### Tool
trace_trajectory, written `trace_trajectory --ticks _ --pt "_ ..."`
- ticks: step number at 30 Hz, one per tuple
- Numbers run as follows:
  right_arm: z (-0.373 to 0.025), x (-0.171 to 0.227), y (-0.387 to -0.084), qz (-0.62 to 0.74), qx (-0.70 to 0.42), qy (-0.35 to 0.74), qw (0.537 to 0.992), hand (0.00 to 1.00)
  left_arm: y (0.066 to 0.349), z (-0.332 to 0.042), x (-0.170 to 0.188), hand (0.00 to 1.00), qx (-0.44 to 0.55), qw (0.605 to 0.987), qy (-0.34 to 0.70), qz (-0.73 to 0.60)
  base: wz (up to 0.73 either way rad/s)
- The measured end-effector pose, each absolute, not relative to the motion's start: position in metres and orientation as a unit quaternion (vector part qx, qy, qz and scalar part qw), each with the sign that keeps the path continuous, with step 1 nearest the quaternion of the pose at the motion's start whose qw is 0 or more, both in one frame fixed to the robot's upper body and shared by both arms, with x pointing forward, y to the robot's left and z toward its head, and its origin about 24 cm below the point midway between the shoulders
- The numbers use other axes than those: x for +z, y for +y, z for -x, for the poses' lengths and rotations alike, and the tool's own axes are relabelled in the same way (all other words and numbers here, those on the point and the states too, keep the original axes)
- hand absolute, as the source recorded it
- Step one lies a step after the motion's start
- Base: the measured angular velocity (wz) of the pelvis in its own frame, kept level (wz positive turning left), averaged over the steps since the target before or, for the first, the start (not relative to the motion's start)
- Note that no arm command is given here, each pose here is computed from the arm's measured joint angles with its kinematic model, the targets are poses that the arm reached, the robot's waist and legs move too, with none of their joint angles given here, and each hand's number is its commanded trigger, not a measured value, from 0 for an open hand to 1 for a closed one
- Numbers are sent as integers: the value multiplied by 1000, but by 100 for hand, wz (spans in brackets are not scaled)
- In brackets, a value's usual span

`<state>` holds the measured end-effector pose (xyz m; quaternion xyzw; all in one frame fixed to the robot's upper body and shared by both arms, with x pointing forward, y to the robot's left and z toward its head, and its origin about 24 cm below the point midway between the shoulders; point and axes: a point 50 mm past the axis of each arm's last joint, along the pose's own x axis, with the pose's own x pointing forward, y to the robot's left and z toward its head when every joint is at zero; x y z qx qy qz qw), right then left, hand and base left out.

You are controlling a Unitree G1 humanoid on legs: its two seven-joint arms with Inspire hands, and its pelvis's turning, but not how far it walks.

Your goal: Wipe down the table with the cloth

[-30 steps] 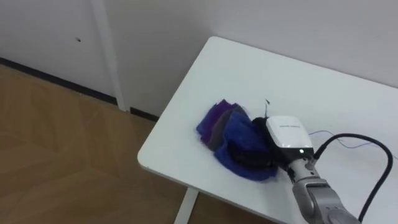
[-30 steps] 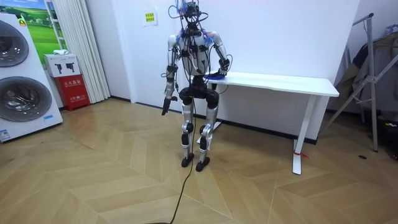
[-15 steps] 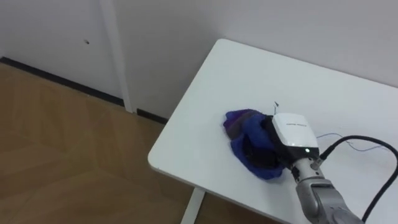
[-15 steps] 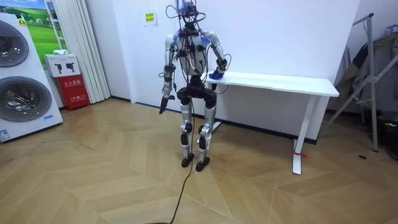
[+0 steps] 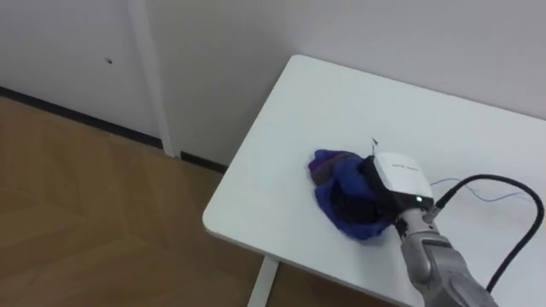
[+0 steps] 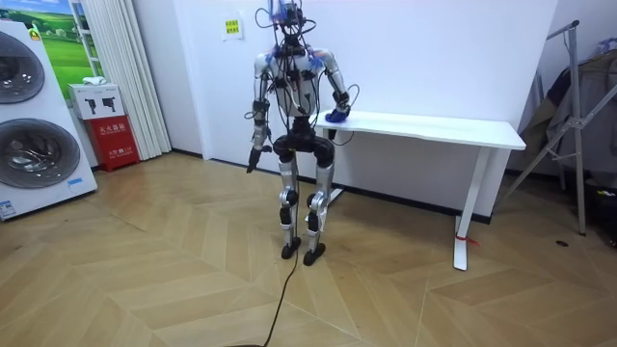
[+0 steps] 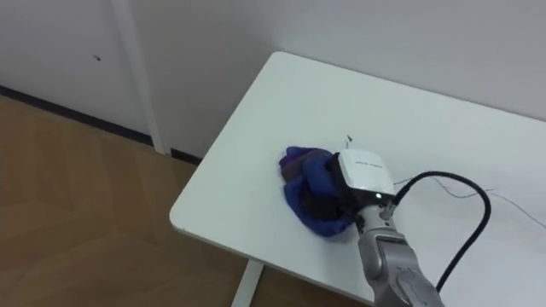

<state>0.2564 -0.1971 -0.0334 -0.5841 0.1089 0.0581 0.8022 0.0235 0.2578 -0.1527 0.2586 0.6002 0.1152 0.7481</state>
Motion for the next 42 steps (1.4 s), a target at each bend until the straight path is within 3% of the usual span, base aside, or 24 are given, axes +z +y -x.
trace_trajectory --ticks 9,16,22,26,32,37,42 --pt "-231 -50 -278 505 -84 208 834 100 281 21 -145 0 178 709 640 -237 20" --pt "-186 -62 -331 493 -178 289 801 100 288 34 -142 0 201 696 650 -228 6" --pt "-142 -71 -352 504 -205 337 768 100 289 25 -141 0 187 701 641 -250 -3" --pt "-139 -72 -353 507 -204 347 762 100 287 15 -143 0 180 711 631 -253 -7" --pt "-184 -60 -336 541 -162 339 752 100 275 7 -148 0 156 718 631 -249 -30" --pt "-287 -17 -272 615 -36 224 756 100 273 -8 -151 0 139 728 627 -241 -23" --pt "-346 35 -263 591 -57 187 783 100 279 -29 -149 0 123 743 612 -242 45"
